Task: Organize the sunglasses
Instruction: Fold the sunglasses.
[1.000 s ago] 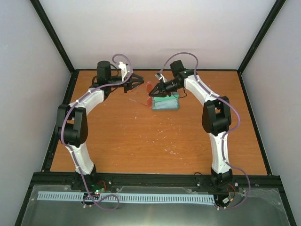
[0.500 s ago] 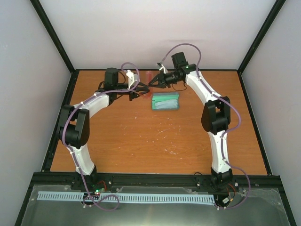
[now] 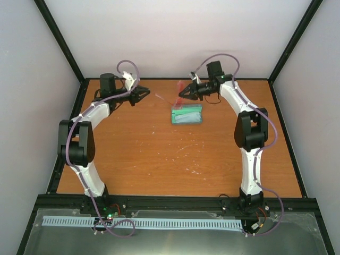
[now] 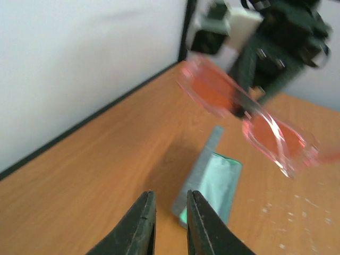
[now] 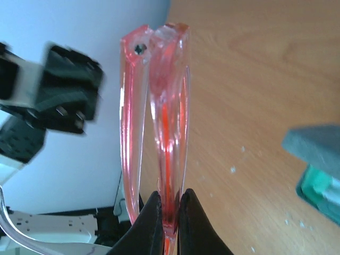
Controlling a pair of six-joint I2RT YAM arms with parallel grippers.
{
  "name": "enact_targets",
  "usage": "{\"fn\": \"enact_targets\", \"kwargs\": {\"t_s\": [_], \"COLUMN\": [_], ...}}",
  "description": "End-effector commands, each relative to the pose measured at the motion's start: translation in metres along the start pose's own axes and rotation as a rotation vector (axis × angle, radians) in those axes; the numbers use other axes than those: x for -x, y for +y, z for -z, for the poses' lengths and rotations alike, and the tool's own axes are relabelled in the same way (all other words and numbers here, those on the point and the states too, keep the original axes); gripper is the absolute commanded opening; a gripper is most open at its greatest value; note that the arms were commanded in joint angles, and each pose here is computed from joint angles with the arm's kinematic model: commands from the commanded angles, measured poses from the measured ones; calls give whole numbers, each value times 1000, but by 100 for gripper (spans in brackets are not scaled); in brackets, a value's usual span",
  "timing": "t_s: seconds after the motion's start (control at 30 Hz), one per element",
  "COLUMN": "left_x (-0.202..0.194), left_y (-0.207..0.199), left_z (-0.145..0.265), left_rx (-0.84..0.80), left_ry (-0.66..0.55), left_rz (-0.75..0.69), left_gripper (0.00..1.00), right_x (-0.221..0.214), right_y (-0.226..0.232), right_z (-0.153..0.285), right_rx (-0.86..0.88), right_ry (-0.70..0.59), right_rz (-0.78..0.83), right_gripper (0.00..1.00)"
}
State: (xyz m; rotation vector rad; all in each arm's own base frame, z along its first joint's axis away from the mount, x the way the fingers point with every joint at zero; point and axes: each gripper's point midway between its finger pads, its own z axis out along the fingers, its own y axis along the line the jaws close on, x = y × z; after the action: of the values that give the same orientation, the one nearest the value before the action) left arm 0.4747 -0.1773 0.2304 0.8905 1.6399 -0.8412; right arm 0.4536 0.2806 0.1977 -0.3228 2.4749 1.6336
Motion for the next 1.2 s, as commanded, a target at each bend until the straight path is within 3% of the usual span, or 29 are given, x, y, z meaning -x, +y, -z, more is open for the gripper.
{"fn": "enact_targets", "kwargs": {"t_s": [0.0,0.2,0.4,0.77,1.07,1.17], "left_x": [1,-4,19,21,-5,0], "left_y": [-54,-115,-137,-107,-87,-79], "left_z": [-2,-17,-35,-60,-82,-87], "left_rx": [-154,-319,-411,-333,-315,-300], "left_ry": [41,50,6,-7,-8,-9], "left_rz": [-35,-115,-71,-96,-55,-59], "left_gripper": [18,18,20,22,23,25], "right_x": [36,56,28,-36,-57,-59], "right_y": [41,46,36,44,96,84], "right_z": [10,5,-17,-23,-4,-4], "right_rx": [70,68,-14,36,224,163], "right_ry": [-62,-88,-18,109,129,122], "right_rz": [103,110,123,144,228,205], "right_gripper": [3,3,3,3,3,3]}}
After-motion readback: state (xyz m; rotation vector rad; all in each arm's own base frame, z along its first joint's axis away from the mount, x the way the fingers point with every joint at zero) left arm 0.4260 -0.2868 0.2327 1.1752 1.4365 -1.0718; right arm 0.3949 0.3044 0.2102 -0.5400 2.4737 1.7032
